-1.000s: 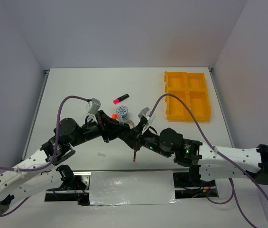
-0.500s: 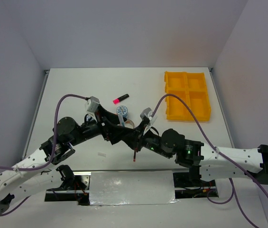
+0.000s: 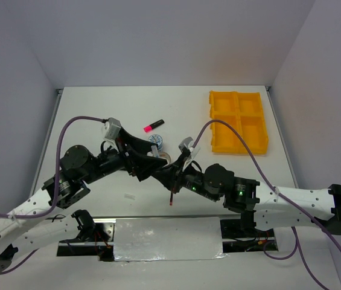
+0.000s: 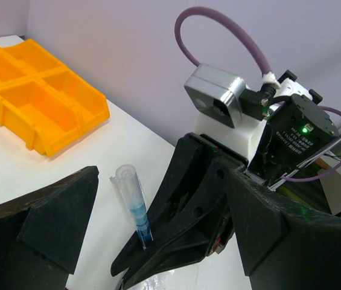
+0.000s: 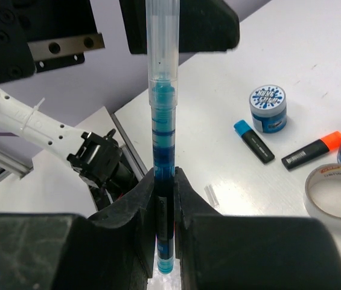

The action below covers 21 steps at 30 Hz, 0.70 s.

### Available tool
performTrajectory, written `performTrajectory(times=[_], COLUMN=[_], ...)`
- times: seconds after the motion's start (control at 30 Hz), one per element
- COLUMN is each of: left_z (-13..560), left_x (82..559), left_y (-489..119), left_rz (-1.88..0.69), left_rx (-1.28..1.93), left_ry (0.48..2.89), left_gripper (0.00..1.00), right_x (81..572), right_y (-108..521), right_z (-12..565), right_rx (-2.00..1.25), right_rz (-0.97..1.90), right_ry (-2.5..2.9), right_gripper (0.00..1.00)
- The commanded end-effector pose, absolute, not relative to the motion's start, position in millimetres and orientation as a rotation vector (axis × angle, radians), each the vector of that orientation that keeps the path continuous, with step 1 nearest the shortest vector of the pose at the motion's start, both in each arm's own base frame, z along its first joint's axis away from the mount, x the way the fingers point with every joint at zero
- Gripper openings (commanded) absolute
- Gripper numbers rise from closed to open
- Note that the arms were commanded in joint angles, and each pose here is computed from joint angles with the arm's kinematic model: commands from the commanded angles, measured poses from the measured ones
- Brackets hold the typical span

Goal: Sort the stationery into containers
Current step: Close the pen cap on the pen.

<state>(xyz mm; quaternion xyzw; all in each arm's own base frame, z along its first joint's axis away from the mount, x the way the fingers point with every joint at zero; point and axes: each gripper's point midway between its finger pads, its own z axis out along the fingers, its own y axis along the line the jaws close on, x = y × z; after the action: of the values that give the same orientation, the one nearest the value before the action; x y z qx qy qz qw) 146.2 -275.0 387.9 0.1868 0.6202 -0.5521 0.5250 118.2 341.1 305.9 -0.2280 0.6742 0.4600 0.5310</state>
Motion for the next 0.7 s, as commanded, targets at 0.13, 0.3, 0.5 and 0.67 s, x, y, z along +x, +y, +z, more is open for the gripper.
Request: performTrajectory(times=[0.13,0.3,0.5,0.67], left_z=[414.6,410.7,407.5,408.0], left_x=[147.4,148.0,148.3,148.3], left_y=[-270.6,-273.2,-274.3,-276.4], left_rz=[-1.290,-1.294,-1.298,-1.301], left_rx=[0.455,0.461,0.460,0.466], left_ry=[1.404,1.411,1.416,1.422], left_gripper=[0.95,0.75,0.45,0.00], right_x=[111.6,108.6,107.0,105.9], right_y=[334.0,334.7,336.6,338.3], right_z=[322.5,322.1,318.6,316.1], right_rx=[-0.516,-0.527,-0.545,-0.563], right_rz=[1.164,1.180,1.184,1.183], right_ry=[1.585,1.583,1.585,1.581], right_gripper=[0.00,0.00,0.00,0.00])
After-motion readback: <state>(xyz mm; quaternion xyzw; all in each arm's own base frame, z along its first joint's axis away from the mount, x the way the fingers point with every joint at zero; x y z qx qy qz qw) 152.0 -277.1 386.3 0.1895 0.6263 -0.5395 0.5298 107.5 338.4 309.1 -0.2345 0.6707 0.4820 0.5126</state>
